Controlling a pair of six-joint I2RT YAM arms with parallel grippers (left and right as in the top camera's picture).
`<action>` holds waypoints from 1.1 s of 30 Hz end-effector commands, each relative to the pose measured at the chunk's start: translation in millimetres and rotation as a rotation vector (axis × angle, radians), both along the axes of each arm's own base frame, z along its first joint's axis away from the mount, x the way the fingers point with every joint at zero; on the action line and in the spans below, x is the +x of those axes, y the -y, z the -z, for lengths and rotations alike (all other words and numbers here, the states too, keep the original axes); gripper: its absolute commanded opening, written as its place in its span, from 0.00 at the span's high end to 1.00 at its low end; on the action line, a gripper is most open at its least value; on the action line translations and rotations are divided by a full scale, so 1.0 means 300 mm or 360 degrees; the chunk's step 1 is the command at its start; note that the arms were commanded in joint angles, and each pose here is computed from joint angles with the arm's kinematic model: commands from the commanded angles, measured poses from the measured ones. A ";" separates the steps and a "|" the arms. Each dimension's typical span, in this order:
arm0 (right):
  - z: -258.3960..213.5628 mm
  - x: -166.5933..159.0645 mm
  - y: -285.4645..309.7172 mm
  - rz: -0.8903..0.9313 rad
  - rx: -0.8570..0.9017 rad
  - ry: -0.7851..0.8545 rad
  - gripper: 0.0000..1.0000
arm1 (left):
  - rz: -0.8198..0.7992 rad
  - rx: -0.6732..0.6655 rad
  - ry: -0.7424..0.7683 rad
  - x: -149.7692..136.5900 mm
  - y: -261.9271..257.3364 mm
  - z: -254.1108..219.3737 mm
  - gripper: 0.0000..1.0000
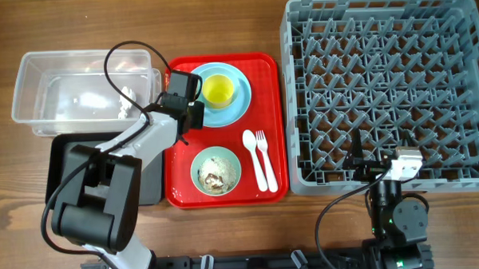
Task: Sort waste into correct bins and load items into the dishwasher rack
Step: 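Lower the left gripper and pinch the red wrapper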
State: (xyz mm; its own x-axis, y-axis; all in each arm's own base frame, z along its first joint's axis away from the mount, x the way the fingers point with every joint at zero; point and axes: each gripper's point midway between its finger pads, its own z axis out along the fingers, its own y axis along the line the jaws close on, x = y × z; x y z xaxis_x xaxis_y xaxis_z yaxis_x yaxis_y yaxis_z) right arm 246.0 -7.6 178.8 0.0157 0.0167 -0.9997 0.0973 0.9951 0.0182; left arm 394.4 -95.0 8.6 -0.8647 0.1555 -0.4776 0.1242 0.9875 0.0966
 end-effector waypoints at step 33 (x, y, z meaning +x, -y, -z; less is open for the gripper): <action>-0.006 -0.002 0.006 0.0020 0.0021 0.0016 0.00 | -0.0094 0.0054 -0.0013 -0.045 -0.043 -0.068 0.83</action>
State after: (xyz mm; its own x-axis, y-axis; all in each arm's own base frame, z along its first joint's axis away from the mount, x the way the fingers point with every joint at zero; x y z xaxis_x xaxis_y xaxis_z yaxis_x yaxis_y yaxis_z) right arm 246.0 -7.6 178.8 0.0157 0.0167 -0.9997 0.0973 0.9951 0.0182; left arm 383.3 -85.5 42.8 -0.8603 0.1218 -0.4950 0.0786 0.9911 0.1073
